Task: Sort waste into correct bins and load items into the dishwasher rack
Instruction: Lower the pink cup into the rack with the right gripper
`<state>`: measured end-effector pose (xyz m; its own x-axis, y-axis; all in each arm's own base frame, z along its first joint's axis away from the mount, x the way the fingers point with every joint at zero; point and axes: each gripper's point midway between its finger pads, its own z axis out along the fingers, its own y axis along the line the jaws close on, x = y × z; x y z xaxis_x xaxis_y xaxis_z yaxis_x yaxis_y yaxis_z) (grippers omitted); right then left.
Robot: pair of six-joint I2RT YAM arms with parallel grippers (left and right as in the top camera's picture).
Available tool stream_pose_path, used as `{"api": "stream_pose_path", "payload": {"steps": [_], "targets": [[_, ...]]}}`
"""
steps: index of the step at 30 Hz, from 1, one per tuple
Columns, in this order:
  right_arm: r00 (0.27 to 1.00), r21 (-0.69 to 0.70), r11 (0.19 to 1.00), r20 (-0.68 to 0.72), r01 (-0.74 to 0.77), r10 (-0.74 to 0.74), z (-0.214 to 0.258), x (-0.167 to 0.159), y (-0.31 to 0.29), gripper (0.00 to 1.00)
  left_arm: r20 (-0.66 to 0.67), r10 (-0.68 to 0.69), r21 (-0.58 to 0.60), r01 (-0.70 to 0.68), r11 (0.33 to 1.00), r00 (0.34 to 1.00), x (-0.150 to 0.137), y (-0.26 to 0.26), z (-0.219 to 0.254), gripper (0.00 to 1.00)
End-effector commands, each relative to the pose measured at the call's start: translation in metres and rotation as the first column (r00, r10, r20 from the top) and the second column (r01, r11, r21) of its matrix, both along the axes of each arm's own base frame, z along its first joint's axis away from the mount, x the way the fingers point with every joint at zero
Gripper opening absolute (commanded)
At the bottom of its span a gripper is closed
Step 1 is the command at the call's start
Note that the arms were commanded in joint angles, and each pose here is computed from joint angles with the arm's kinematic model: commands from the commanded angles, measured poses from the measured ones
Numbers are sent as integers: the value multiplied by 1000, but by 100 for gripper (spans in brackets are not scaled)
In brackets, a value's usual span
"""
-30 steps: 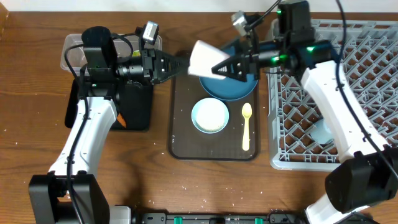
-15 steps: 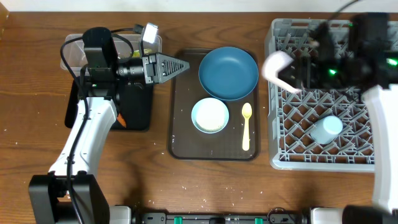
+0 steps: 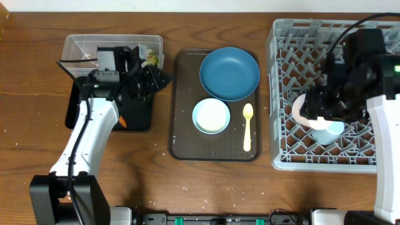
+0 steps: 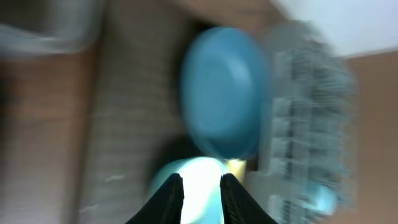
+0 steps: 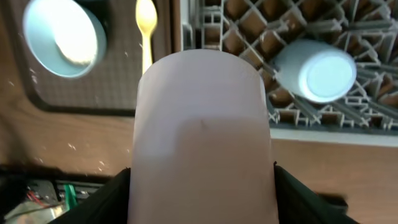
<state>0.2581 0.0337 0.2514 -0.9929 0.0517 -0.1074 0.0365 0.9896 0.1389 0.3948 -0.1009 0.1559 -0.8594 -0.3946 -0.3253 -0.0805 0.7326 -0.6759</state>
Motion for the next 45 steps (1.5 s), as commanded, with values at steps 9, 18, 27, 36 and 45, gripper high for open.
{"api": "stream_pose_path", "payload": {"steps": [9, 18, 27, 36, 45], "targets": [[973, -106, 994, -224, 37, -60, -61, -32, -12, 53, -2, 121, 407, -110, 907, 993, -4, 61, -31, 25], [975, -164, 983, -195, 79, -111, -75, -17, -27, 51, -11, 131, 429, -114, 896, 991, -6, 65, -33, 25], [942, -181, 981, -312, 70, -125, -106, -18, -26, 51, -26, 94, 452, -72, 889, 995, -11, 66, -36, 26], [929, -158, 985, -350, 68, -120, -136, -13, -21, 56, -26, 94, 451, -72, 889, 995, -11, 66, -36, 26], [934, -144, 988, -340, 64, -110, -137, -10, -19, 99, -26, 94, 452, -72, 889, 995, -11, 66, -36, 26]]}}
